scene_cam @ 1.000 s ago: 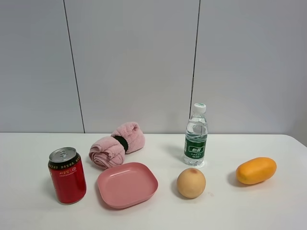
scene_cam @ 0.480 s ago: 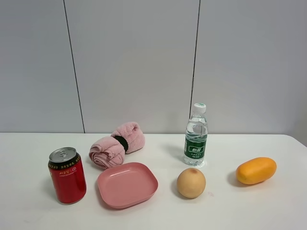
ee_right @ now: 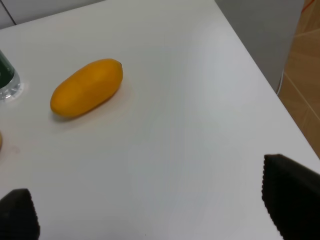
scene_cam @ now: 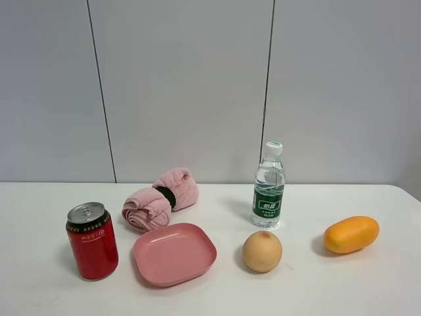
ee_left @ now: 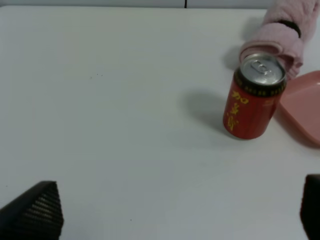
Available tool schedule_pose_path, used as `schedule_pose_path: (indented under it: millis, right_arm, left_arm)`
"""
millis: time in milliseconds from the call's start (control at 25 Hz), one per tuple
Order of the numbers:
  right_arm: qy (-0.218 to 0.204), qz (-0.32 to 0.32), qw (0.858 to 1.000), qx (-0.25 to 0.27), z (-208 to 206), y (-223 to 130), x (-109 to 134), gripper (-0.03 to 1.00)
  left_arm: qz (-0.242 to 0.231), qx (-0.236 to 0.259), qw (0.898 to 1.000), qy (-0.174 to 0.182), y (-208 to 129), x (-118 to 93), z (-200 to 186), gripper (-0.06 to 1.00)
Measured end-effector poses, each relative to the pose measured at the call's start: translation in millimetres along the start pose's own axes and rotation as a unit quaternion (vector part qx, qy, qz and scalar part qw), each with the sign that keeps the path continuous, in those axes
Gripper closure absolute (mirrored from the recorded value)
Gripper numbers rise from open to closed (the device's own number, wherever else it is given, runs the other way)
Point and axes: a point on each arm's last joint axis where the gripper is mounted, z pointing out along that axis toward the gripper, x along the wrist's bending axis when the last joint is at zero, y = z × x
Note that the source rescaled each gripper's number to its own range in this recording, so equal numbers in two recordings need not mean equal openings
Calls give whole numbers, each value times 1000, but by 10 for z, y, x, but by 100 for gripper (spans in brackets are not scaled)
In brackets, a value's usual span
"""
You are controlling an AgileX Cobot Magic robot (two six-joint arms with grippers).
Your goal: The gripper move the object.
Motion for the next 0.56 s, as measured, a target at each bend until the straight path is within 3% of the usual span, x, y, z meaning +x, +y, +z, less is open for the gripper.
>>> schedule_pose_path:
  millis: [560]
  right_arm:
    - [0, 0, 1000, 0, 0, 0, 0, 25]
  left_arm:
    - [0, 0, 1000, 0, 0, 0, 0, -6]
